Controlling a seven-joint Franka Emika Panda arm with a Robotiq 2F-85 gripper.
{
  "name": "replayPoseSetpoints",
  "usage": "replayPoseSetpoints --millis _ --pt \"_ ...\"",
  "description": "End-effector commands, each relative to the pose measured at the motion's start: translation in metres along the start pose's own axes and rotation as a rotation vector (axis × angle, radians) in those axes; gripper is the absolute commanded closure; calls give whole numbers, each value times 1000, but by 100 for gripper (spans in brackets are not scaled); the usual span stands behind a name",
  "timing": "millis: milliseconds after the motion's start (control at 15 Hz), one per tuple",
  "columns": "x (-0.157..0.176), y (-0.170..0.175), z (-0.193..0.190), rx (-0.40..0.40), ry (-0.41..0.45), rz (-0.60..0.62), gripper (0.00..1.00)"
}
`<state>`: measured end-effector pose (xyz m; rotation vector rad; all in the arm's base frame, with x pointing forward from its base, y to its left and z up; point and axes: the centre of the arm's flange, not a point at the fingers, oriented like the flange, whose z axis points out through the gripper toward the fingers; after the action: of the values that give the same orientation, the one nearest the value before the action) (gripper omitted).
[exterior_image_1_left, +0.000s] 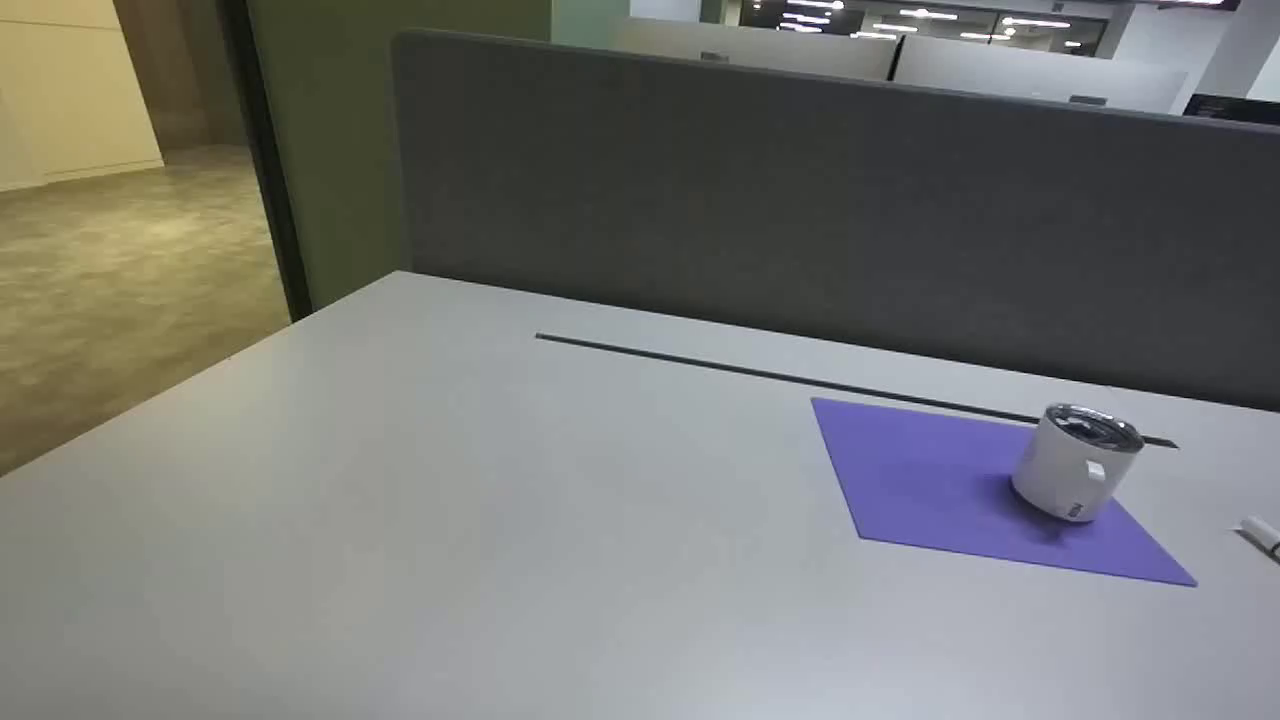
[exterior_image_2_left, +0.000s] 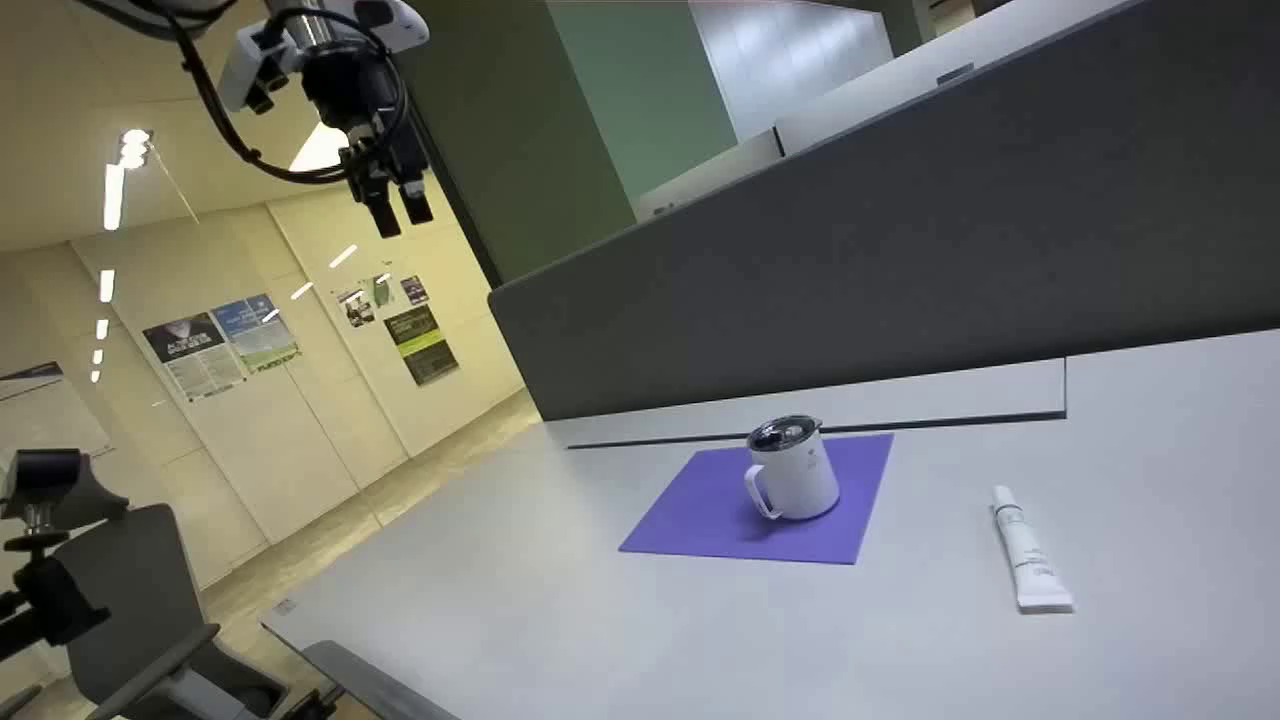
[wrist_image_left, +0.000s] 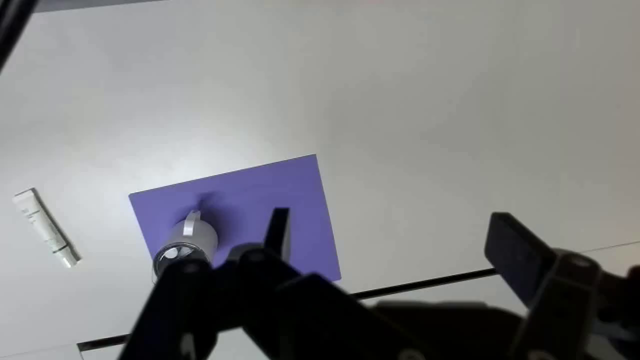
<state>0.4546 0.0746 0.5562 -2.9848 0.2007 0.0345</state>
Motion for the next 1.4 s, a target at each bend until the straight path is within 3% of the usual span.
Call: replayPoseSetpoints --millis 0,467,733,800,867,1067,1333 --pt "0 0 0 0 1 0 0" --pt "0 0 0 1 3 0 0" --pt "47 12 11 -107 93 -106 0" --pt "69 20 21 -142 113 -120 25" --pt "88 27 29 -183 135 -148 26" --pt "137 51 64 -287 163 -214 47" --pt "184 83 126 -372 95 -287 75"
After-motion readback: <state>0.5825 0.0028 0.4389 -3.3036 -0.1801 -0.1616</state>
